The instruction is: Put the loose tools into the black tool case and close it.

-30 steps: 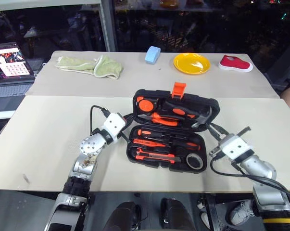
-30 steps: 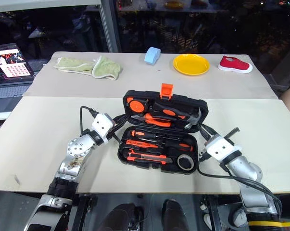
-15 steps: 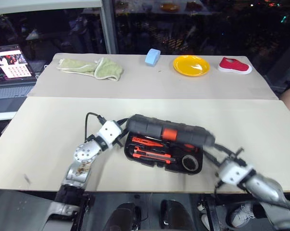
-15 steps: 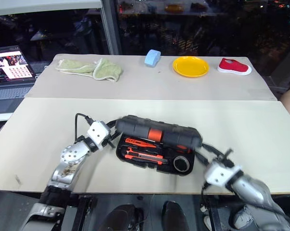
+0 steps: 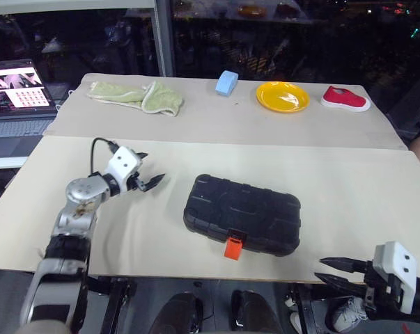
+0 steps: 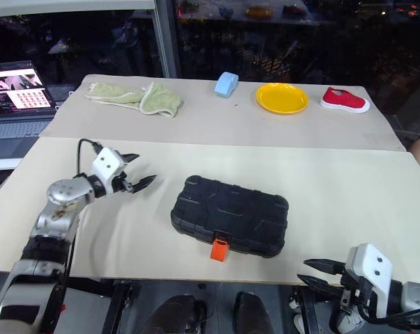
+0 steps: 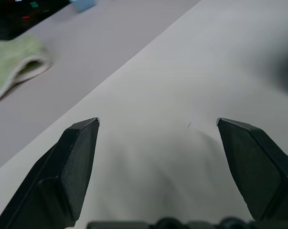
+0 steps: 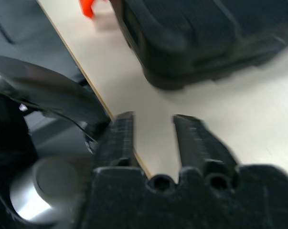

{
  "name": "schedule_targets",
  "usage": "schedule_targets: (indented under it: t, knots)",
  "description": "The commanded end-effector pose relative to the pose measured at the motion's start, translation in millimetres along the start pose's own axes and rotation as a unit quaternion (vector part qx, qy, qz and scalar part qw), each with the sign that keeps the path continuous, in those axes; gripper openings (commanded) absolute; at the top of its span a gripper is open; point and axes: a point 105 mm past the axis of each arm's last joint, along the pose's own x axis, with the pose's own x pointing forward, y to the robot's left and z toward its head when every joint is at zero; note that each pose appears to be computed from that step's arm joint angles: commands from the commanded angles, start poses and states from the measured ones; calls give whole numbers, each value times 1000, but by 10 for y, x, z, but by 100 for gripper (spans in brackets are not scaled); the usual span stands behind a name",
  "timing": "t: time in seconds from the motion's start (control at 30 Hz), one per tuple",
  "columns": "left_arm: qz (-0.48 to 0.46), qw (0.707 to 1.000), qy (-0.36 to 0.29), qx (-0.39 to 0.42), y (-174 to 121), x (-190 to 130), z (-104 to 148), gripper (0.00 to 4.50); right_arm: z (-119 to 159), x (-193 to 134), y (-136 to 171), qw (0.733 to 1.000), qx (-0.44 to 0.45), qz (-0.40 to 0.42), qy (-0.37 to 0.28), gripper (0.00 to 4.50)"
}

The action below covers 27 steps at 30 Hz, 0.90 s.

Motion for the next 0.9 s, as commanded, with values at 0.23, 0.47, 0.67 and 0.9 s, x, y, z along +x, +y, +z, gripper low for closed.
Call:
schedule_targets:
  t: [0.23,0.47,0.67,0.9]
  knots:
    - [-188,979,-60,59,-383,665,624,114,30,509,108,997,-57,59,4,0]
    - [-270,956,-21,118,-686,757,527,8,62,659,-170,996,-91,3,10,0]
    - [-394,910,21,126,-943,501,327,8,140,666,-576,990,-112,-85,5,0]
    - [-470,877,32,100,-1154,140,293,8,202,623,-874,982,-116,-146,3,0]
